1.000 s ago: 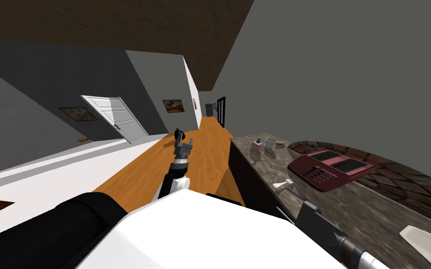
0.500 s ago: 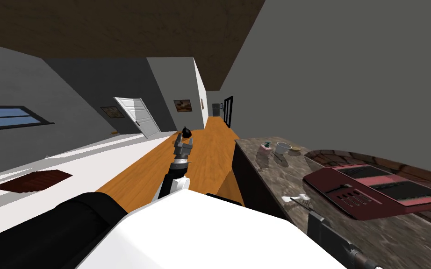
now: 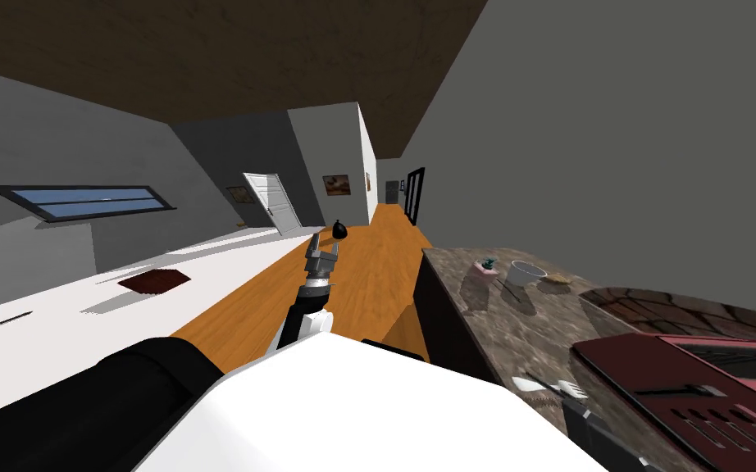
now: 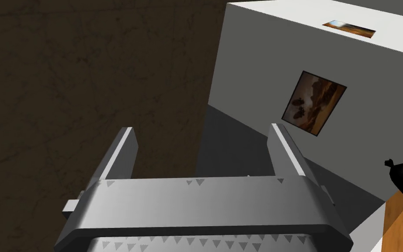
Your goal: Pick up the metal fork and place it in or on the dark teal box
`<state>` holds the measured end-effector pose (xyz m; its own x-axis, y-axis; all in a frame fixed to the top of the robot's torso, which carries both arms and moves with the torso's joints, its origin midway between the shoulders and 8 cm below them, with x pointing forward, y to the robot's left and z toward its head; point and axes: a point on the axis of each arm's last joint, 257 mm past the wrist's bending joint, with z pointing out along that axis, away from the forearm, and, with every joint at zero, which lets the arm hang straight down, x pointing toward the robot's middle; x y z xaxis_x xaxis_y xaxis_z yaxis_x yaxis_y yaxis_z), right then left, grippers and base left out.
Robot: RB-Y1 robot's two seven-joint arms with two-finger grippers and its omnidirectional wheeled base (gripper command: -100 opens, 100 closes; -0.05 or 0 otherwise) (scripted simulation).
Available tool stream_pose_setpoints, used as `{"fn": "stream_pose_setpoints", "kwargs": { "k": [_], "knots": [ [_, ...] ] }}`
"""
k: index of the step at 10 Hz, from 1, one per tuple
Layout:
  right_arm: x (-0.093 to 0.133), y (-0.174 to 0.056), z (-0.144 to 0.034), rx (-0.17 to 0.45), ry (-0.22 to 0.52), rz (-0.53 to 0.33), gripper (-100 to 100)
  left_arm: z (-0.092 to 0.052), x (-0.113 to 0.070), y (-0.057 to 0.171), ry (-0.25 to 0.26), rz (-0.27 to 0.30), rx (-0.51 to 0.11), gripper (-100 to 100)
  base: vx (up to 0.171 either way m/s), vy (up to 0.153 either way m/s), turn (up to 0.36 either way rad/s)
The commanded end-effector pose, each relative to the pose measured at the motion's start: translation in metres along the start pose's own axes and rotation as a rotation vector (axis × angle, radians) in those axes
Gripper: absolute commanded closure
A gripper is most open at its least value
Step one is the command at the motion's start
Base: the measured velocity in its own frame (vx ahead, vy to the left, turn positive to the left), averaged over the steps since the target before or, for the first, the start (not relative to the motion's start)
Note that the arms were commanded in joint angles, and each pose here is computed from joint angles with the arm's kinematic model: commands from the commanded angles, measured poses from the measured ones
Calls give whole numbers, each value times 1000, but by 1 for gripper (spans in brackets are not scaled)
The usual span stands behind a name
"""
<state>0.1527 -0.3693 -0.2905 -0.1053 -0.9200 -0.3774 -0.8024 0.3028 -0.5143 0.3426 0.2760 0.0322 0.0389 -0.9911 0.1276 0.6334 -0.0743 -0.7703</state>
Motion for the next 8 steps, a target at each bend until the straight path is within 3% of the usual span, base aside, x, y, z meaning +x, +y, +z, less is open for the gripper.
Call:
{"fn": "stream_pose_setpoints", "kwargs": {
  "k": [1, 7, 8],
  "knots": [
    [20, 14, -8, -64, 60, -35, -100, 0, 0, 0, 0, 0, 0, 0, 39, -65, 404],
    [80, 51, -40, -254, 232, -131, -100, 0, 0, 0, 0, 0, 0, 0, 34, -78, 254],
    [74, 49, -35, -234, 216, -121, -100, 0, 0, 0, 0, 0, 0, 0, 9, -40, 39]
  ]
}}
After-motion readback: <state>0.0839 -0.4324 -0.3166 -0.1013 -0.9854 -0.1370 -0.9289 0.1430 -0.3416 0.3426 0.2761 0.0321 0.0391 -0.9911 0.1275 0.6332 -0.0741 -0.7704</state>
